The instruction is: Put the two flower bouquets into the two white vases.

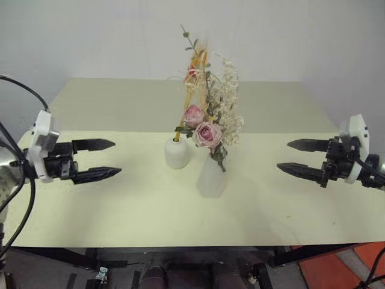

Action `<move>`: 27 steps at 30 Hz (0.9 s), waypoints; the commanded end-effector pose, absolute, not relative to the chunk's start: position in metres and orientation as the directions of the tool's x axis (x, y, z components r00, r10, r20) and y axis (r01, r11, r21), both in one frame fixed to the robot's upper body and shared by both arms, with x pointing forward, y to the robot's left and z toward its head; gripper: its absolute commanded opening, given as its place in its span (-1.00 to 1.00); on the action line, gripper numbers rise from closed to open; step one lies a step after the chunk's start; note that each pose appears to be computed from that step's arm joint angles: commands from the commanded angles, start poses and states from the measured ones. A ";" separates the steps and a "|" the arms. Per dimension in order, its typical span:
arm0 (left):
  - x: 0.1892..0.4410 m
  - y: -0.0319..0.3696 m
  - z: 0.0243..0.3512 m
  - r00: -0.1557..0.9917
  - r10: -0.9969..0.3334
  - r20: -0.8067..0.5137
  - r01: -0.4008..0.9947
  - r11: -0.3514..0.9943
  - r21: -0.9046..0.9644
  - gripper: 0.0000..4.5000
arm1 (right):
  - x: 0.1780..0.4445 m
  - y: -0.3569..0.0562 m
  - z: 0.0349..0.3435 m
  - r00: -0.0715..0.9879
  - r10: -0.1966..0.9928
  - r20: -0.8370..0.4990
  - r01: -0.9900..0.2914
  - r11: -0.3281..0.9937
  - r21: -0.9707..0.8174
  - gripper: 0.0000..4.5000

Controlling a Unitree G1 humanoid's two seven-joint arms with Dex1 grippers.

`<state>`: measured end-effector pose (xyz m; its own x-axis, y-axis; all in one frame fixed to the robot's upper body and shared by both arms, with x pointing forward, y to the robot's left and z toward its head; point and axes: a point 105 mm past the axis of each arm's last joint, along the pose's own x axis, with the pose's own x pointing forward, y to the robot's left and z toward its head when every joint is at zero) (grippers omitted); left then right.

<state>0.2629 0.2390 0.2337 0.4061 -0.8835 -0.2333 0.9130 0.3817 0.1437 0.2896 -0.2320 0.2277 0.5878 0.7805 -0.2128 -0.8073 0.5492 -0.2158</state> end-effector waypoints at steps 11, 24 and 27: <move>0.259 0.217 0.249 0.371 -0.916 -0.155 0.918 0.336 0.211 0.98 | 0.277 -0.240 0.239 0.634 0.743 -0.213 -0.768 0.572 -0.290 1.00; 0.278 0.203 0.253 0.291 -0.944 -0.155 0.942 0.255 0.216 0.98 | 0.257 -0.237 0.234 0.671 0.713 -0.203 -0.735 0.605 -0.307 1.00; 0.283 0.200 0.254 0.282 -0.946 -0.156 0.944 0.246 0.219 0.98 | 0.258 -0.238 0.234 0.679 0.707 -0.197 -0.727 0.612 -0.310 1.00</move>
<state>0.2825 0.2018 0.2464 0.2887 -0.9435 -0.1627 0.9492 0.2597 0.1780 0.2605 -0.2382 0.2212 0.6673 0.7053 -0.2394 -0.7431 0.6084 -0.2787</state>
